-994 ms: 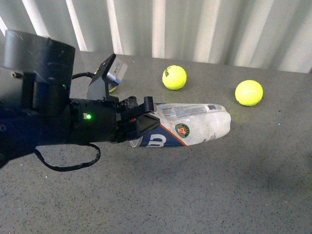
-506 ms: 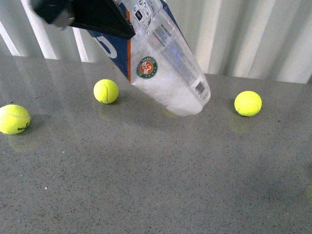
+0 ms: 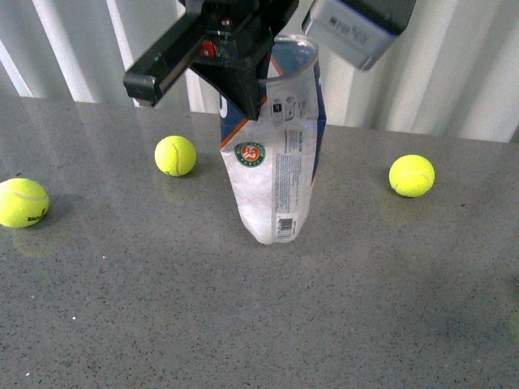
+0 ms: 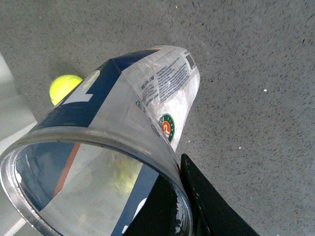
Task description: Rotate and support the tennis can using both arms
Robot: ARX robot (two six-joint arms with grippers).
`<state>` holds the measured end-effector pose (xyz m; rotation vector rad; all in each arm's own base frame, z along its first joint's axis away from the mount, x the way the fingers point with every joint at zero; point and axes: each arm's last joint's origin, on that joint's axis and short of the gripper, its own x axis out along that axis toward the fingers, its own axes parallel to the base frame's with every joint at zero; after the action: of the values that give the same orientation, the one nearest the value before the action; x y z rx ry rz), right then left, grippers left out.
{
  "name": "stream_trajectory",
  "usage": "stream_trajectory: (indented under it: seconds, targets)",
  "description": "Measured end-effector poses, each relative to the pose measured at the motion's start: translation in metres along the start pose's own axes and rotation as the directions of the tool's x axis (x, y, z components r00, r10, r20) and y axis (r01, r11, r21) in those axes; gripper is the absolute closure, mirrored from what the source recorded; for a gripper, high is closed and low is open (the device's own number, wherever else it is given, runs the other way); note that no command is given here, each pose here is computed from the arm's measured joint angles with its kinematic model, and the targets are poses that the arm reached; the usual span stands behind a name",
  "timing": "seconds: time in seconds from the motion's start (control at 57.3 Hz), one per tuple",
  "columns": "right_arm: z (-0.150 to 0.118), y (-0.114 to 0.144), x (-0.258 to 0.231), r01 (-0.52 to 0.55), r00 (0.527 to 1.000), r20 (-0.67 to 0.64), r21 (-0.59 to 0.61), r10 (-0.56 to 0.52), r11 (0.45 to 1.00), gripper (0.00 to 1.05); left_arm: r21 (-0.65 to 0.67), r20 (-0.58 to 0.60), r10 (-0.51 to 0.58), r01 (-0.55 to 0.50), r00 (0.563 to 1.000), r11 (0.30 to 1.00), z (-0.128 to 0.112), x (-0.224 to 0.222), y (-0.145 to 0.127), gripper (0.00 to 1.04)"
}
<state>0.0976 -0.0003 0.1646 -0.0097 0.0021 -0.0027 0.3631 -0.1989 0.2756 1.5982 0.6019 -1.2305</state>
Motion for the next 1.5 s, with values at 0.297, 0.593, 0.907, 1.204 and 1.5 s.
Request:
stream_trajectory:
  seconds: [0.297, 0.593, 0.907, 1.204, 1.5]
  targets:
    - [0.000, 0.000, 0.000, 0.000, 1.000, 0.000, 0.000, 0.000, 1.000, 0.07, 0.036, -0.031, -0.011, 0.012, 0.999, 0.999, 0.003, 0.028, 0.009, 1.01]
    - [0.000, 0.000, 0.000, 0.000, 1.000, 0.000, 0.000, 0.000, 1.000, 0.07, 0.044, -0.019, -0.043, 0.044, 0.999, 0.998, 0.005, 0.046, 0.012, 1.01]
    - [0.000, 0.000, 0.000, 0.000, 1.000, 0.000, 0.000, 0.000, 1.000, 0.07, 0.041, -0.007, -0.076, 0.076, 0.997, 0.996, 0.006, 0.052, 0.009, 1.01]
    - [0.000, 0.000, 0.000, 0.000, 1.000, 0.000, 0.000, 0.000, 1.000, 0.07, 0.035, -0.005, -0.077, 0.077, 0.997, 0.996, 0.006, 0.054, 0.009, 0.67]
    - [0.000, 0.000, 0.000, 0.000, 1.000, 0.000, 0.000, 0.000, 1.000, 0.07, 0.019, 0.016, -0.064, 0.064, 0.998, 0.998, 0.007, 0.048, 0.013, 0.21]
